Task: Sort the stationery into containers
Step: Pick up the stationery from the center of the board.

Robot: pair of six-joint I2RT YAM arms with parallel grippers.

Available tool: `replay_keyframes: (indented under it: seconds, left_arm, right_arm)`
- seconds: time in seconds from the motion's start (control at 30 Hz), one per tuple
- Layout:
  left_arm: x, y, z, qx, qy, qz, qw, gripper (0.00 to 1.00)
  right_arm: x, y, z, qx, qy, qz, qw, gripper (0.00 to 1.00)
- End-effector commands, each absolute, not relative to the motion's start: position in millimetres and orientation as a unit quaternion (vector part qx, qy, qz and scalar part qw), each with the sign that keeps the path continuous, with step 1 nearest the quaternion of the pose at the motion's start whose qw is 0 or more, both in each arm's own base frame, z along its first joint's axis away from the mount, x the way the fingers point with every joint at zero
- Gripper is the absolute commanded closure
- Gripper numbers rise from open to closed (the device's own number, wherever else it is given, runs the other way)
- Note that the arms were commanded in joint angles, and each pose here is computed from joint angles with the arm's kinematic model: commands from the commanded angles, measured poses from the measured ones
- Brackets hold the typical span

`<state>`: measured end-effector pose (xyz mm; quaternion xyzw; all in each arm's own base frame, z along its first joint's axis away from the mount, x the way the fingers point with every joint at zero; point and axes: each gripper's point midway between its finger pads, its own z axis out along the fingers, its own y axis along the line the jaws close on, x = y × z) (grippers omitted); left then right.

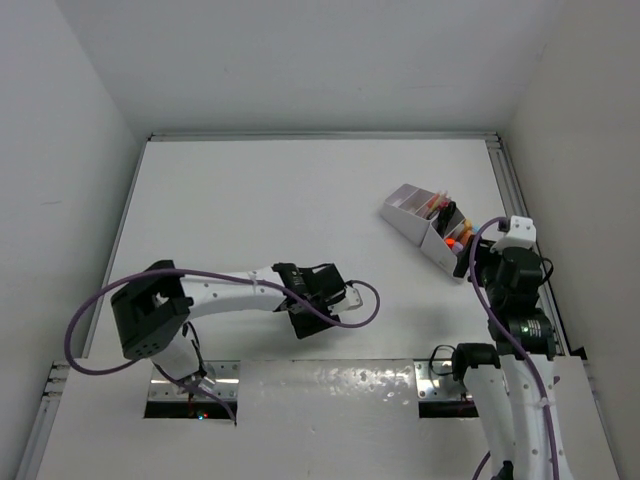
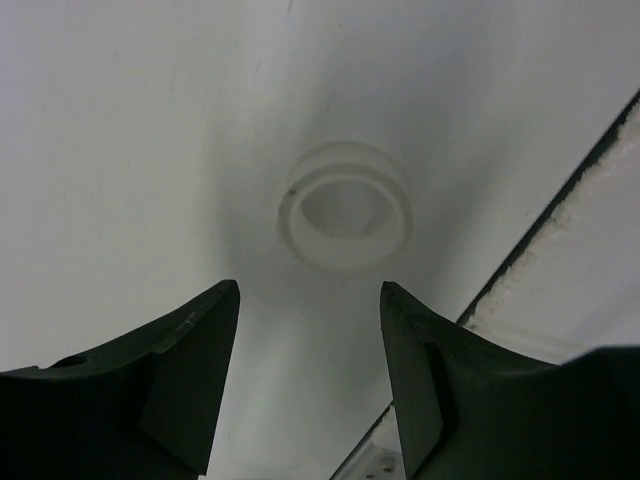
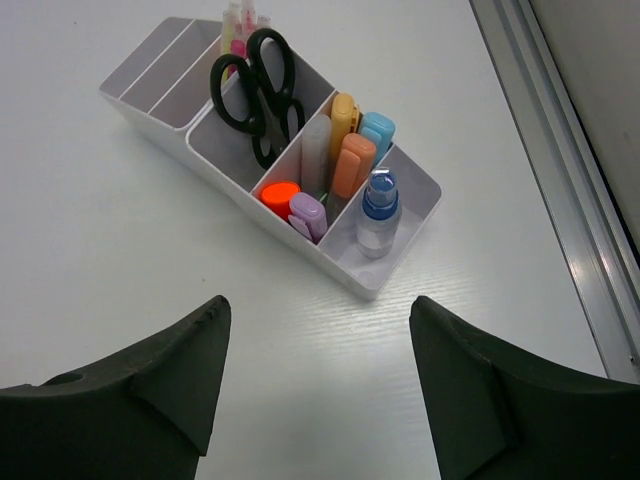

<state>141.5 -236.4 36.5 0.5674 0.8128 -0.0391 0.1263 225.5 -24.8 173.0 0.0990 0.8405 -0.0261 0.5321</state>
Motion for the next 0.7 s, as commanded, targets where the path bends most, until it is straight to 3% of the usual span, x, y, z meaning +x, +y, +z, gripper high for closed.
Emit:
replay_keyframes:
  seconds: [0.0, 0.17, 0.3, 0.4, 0.67]
  left_arm:
    - [158, -258, 29, 0.555, 0.815, -0.040, 0.160, 0.44]
    - [161, -267, 17, 0.552, 0.817, -0.044, 0.163, 0.49]
    - [163, -266, 13, 0.549, 0.820, -0.043, 0.156, 0.60]
    - [164, -266, 10, 0.548, 0.822, -0.041, 0.149, 0.63]
    - [161, -288, 50, 0.548, 0.813, -0.099, 0.171, 0.56]
  right_arm:
    - [220, -28, 181, 0.096, 0.833, -0.039, 0.543, 0.29]
    - [213, -31, 177, 0.091, 0.838, -0.050, 0.535, 0.28]
    - [210, -32, 177, 0.092, 0.838, -0.053, 0.536, 0.28]
    - [209, -33, 177, 0.092, 0.836, -0.055, 0.539, 0.27]
    - [210, -35, 179, 0.088, 0.837, -0.062, 0.537, 0.27]
